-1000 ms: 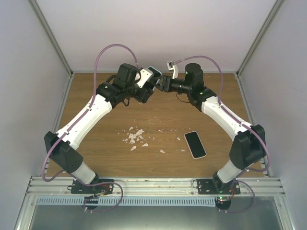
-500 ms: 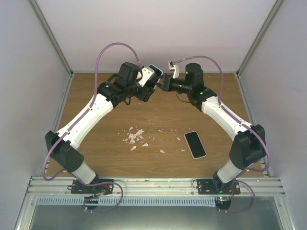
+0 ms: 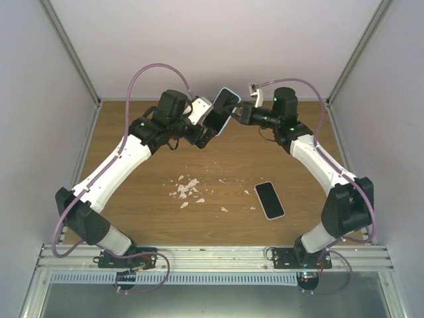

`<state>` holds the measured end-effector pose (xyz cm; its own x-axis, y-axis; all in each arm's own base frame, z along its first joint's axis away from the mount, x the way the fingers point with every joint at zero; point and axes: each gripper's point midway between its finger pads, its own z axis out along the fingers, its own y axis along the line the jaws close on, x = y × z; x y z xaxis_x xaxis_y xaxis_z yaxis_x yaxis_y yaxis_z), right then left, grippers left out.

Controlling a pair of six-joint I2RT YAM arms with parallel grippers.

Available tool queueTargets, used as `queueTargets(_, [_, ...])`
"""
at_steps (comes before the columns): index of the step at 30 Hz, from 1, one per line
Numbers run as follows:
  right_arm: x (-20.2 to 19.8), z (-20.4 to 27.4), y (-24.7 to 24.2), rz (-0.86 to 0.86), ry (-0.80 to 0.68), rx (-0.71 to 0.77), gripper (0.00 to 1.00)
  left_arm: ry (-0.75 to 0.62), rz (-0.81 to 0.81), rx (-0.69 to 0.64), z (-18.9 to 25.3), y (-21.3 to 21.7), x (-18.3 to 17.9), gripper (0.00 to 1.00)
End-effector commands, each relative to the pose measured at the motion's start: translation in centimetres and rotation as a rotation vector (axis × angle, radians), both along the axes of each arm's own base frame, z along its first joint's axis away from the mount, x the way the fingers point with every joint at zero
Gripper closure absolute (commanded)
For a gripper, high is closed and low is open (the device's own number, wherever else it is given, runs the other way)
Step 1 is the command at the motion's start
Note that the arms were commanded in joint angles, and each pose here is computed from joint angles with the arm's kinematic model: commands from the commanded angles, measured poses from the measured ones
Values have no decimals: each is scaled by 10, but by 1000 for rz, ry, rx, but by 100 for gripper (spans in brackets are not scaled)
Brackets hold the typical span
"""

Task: Take the phone out of the phone case
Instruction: Pick up the phone at the center of the board.

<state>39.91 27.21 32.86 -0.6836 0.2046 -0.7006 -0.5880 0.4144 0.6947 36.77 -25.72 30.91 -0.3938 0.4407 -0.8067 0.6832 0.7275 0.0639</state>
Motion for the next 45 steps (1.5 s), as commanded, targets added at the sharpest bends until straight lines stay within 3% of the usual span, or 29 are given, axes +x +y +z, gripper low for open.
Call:
queueTargets(1, [-20, 53, -22, 84, -205, 84, 100, -24, -99, -81, 19, -1, -17, 1])
queueTargets(14, [-89, 63, -33, 408, -382, 102, 100, 133, -495, -399, 55, -19, -86, 1])
queueTargets(21, [-119, 63, -34, 524, -434, 93, 99, 161, -615, -458, 62, -22, -112, 10])
queueTargets(30, [-142, 64, -28, 619, -459, 99, 100, 202, -622, -466, 58, -28, -114, 32])
queueTargets(38, [-153, 55, -21, 658, -460, 94, 100, 219, -636, -464, 58, -41, -115, 34])
queueTargets(45, [-158, 51, -17, 678, -461, 94, 100, 241, -643, -467, 56, -49, -115, 49])
